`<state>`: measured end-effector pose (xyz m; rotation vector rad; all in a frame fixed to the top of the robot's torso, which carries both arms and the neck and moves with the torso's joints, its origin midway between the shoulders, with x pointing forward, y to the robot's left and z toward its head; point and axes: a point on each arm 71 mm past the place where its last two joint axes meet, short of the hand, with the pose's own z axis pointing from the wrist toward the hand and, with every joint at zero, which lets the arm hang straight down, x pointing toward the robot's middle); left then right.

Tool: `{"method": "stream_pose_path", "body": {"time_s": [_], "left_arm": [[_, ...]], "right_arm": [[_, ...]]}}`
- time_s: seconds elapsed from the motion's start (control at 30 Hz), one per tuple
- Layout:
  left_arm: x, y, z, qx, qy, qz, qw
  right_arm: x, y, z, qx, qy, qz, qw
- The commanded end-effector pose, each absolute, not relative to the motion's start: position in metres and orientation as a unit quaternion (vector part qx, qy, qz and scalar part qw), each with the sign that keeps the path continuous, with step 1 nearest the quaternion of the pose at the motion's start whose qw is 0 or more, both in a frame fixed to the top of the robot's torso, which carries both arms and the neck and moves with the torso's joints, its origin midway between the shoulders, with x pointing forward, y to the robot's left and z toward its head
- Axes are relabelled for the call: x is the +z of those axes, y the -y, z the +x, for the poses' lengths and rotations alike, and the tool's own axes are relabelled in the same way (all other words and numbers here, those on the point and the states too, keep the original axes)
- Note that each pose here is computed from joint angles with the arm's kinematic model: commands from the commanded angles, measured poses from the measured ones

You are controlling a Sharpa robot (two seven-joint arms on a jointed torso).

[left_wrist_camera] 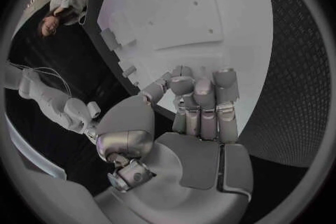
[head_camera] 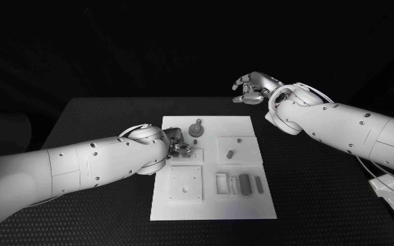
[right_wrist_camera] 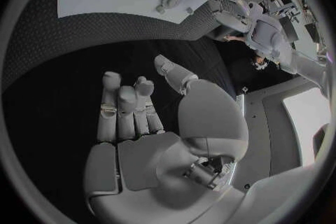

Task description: Assemble the parts on the task board

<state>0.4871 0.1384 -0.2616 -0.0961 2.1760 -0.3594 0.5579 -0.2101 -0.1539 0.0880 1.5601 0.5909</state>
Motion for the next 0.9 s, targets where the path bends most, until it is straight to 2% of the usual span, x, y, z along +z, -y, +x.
{"method": "stream_pose_path", "body": {"time_s": [0.03,0.9], "left_arm": [[-0.2668,-0.1329,0.4819,-0.149,-0.889,-0.025,0.433],[-0.2669,-0.1375,0.4838,-0.145,-0.887,-0.03,0.436]], "right_arm": [[-0.1543,0.2088,0.5575,0.265,-0.695,0.033,0.667],[-0.1549,0.2092,0.5576,0.265,-0.696,0.034,0.667]]}}
